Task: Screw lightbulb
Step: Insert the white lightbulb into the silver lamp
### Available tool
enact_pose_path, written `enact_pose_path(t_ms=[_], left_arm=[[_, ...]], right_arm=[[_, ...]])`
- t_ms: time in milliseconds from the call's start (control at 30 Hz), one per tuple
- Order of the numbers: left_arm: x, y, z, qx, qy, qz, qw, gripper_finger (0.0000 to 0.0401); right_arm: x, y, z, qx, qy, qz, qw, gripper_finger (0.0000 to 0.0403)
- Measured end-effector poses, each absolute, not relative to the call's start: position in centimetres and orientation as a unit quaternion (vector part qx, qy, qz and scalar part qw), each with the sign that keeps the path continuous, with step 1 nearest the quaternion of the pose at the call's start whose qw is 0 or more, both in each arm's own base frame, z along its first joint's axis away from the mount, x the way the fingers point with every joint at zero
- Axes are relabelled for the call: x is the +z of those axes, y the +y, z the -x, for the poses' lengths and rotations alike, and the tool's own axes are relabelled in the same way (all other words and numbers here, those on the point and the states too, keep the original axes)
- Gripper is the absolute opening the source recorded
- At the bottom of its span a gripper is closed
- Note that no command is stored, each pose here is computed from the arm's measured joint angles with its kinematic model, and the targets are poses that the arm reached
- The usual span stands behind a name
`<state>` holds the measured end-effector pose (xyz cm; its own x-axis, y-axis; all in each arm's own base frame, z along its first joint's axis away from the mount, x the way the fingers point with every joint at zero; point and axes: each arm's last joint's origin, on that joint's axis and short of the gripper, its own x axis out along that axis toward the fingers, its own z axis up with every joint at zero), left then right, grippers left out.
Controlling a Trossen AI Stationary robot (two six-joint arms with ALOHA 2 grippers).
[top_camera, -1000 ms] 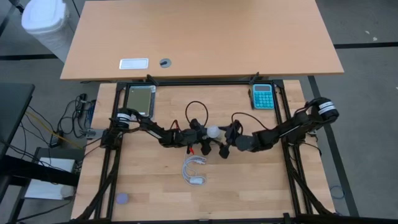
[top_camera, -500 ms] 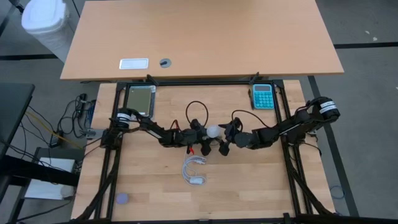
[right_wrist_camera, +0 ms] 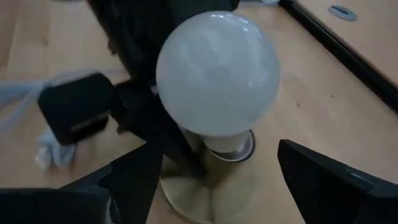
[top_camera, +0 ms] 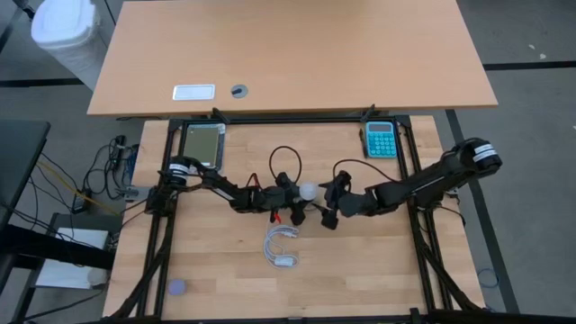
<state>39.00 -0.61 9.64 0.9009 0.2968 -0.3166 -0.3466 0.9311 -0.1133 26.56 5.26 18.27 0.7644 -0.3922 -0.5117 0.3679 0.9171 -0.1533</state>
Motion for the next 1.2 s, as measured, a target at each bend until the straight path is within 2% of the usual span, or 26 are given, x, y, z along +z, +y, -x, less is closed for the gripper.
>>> enact_pose_path(t_ms=[267, 467, 733, 967, 1200], left_arm=[[9.6, -0.8, -39.0, 0.140, 0.159, 0.087, 0.973, 0.0203], [9.6, -0.8, -39.0, 0.135, 0.161, 0.088, 0.974, 0.0203], [9.5, -0.8, -39.0, 0.136, 0.161, 0.091, 0.973, 0.0203], [9.5, -0.8, -39.0, 0.134, 0.161, 0.097, 0.973, 0.0203], [9.5, -0.8, -39.0, 0.129, 0.163, 0.098, 0.973, 0.0203]], right_arm=[[22.7, 3.8, -28.3, -0.139, 0.412, 0.053, 0.899, 0.0358], [23.3, 3.6, -30.9, -0.102, 0.477, 0.057, 0.871, 0.0370], [23.2, 3.9, -34.3, -0.116, 0.538, 0.110, 0.827, 0.0366], [23.6, 4.3, -36.2, -0.094, 0.551, 0.134, 0.818, 0.0362], [22.7, 4.2, -36.7, -0.080, 0.571, 0.141, 0.805, 0.0315]])
